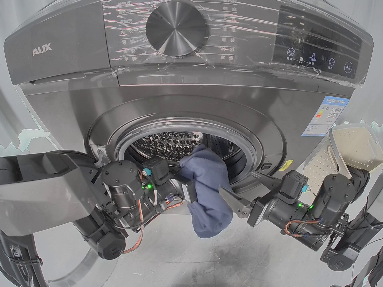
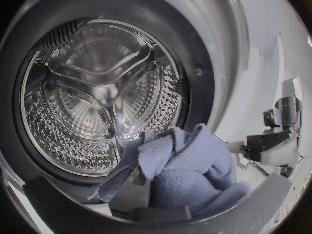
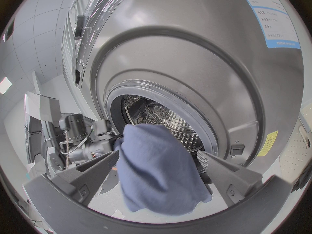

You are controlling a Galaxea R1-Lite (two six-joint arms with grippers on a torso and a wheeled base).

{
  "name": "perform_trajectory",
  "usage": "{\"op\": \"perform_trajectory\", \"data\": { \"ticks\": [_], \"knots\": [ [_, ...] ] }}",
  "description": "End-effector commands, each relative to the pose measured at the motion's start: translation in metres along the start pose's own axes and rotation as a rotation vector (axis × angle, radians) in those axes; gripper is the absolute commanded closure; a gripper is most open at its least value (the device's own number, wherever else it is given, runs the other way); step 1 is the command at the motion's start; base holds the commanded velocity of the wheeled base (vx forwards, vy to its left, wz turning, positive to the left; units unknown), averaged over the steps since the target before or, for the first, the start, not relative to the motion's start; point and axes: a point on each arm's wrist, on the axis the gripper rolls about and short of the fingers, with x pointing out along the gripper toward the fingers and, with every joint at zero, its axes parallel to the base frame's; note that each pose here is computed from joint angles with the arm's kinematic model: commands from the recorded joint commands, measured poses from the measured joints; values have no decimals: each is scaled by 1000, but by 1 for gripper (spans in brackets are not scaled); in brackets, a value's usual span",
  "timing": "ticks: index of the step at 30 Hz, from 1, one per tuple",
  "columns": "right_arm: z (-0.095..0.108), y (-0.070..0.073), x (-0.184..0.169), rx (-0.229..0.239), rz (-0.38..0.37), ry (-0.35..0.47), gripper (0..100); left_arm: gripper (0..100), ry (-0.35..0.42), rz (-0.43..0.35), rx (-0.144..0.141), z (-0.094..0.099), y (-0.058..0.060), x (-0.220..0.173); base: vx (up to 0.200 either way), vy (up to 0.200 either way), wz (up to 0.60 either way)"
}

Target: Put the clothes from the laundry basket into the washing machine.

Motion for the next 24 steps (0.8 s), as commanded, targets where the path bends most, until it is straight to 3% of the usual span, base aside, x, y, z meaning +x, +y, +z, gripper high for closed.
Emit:
{"op": "perform_trajectory", "data": {
  "ticks": [1,11,18,24],
  "knots": [
    [-5,2,-8,-3,10,29,0,100,-40,55,-12,-10,17,26,0,0,0],
    [-12,4,-13,-8,16,66,0,100,-97,109,-10,-22,26,56,0,0,0],
    [-13,7,-13,-8,27,68,0,100,-172,134,-3,-18,35,81,0,0,0],
    [-15,9,-12,-8,32,76,0,100,-157,177,2,-27,56,100,0,0,0]
  ]
}}
